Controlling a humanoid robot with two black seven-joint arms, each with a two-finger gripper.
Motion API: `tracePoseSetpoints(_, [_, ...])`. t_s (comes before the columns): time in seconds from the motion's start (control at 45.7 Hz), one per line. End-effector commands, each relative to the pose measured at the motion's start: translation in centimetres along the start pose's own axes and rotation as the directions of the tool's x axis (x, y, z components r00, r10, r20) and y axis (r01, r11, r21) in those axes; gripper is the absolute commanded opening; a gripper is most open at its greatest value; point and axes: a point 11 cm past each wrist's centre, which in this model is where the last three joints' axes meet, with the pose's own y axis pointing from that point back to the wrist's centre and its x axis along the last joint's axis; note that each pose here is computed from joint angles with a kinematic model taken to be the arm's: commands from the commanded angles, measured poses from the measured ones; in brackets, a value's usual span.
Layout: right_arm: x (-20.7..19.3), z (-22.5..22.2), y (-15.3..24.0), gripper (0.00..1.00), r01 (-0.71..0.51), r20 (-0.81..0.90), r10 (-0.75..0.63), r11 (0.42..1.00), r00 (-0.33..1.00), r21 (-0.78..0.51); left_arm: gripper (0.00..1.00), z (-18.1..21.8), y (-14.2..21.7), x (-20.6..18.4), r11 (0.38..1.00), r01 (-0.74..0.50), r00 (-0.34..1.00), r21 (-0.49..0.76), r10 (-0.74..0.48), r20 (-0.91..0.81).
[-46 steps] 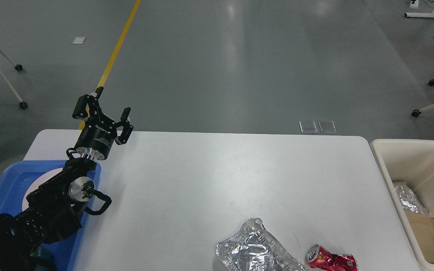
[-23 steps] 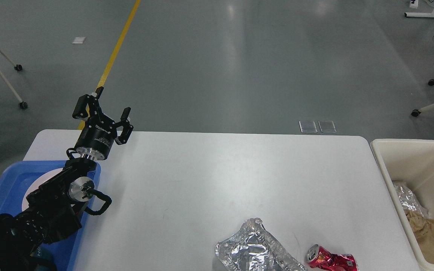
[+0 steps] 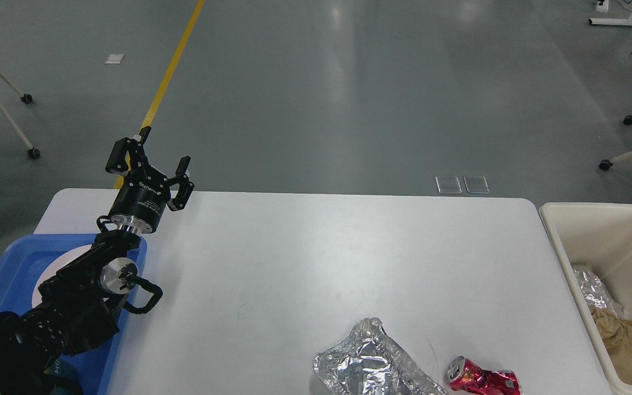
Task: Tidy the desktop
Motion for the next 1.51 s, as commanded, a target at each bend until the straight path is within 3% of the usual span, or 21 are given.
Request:
tracePoseSetpoints(0.0, [0.9,-1.8,0.4,1.00,-0.024,0.072,0.019,0.997,0.997,0.071,0.97,0.0,0.0,0.0,1.000,0.000,1.000,0.000,0.000,0.000])
tracePoseSetpoints(0.175, [0.7,-3.1,1.0,1.00,0.044,0.079,-0.047,0.998,0.996,0.044,0.97,0.0,0.0,0.0,1.000,0.000,1.000,0.000,0.000,0.000])
tracePoseSetpoints(0.722, [-3.4,6.0,4.3,1.00,0.345,0.192,-0.319,0.931,0.928,-0.120,0.97,0.0,0.0,0.0,1.000,0.000,1.000,0.000,0.000,0.000])
tracePoseSetpoints(0.963, [-8.5,10.8,6.2,1.00,0.498,0.273,-0.444,0.849,0.853,-0.175,0.97,0.0,0.0,0.0,1.000,0.000,1.000,0.000,0.000,0.000])
tracePoseSetpoints(1.094, [-13.5,14.0,7.6,1.00,0.609,0.350,-0.527,0.770,0.775,-0.190,0.97,0.0,0.0,0.0,1.000,0.000,1.000,0.000,0.000,0.000])
tracePoseSetpoints(1.335, [-15.0,13.2,7.0,1.00,0.635,0.348,-0.558,0.755,0.754,-0.166,0.97,0.0,0.0,0.0,1.000,0.000,1.000,0.000,0.000,0.000])
tracePoseSetpoints(1.488, [-17.0,11.2,5.6,1.00,0.688,0.283,-0.633,0.703,0.721,-0.181,0.97,0.1,0.0,0.1,1.000,-0.001,1.000,-0.001,0.001,0.001])
